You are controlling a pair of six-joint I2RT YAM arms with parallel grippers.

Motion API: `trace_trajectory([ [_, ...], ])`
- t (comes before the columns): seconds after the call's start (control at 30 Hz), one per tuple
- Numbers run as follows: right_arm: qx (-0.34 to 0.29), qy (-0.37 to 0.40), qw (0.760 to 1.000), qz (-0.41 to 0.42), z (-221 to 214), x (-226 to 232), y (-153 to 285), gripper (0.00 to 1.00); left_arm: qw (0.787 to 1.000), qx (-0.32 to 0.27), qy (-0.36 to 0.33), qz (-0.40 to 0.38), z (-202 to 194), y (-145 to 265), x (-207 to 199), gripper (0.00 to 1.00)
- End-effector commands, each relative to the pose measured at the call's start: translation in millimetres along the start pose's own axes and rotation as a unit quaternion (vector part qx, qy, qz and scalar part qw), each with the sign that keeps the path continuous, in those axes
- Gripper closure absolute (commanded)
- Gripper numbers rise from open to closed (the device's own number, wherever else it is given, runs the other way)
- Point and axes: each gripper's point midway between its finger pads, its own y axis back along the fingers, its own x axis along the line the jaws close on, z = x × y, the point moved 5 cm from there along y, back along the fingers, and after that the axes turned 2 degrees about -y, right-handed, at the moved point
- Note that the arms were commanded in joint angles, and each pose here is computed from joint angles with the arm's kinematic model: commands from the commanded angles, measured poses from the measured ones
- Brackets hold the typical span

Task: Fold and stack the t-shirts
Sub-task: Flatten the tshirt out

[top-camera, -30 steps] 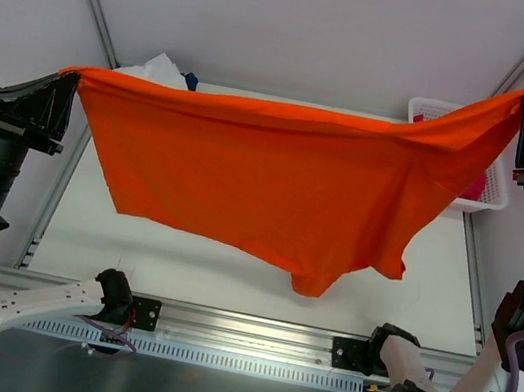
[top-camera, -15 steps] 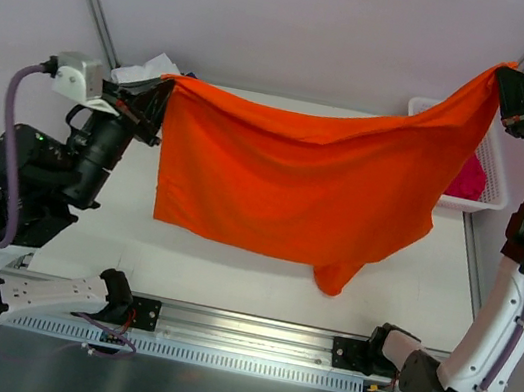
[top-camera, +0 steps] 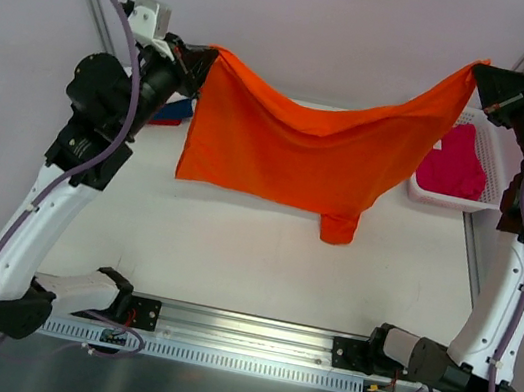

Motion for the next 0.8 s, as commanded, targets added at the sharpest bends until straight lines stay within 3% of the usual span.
trace_trajectory([
  [0.0, -0.002, 0.038, 0.999, 0.033, 5.2, 9.9, -11.1, 1.0, 0.996, -0.017, 0.038, -0.083, 26.8, -14.1, -3.1, 1.0],
  [0.23, 0.027, 0.065, 0.997, 0.024, 1.4, 2.5, -54.7, 1.0, 0.993, 0.04, 0.076, -0.085, -0.8, -70.7, 50.3, 1.0],
  [0.27, 0.049, 0.058, 0.997, 0.004, -7.7, -14.3, -70.0, 1.0, 0.992, 0.043, 0.077, -0.089, -0.3, -74.2, 54.6, 1.0],
  [0.5, 0.033, 0.087, 0.995, -0.02, 9.8, -28.8, -113.0, 1.0, 0.99, 0.067, 0.114, -0.053, -31.6, -106.1, 121.6, 1.0],
  [0.77, 0.01, 0.15, 0.988, -0.013, 12.4, -13.2, -106.2, 1.0, 0.988, 0.072, 0.137, -0.016, -48.1, -118.0, 187.8, 1.0],
])
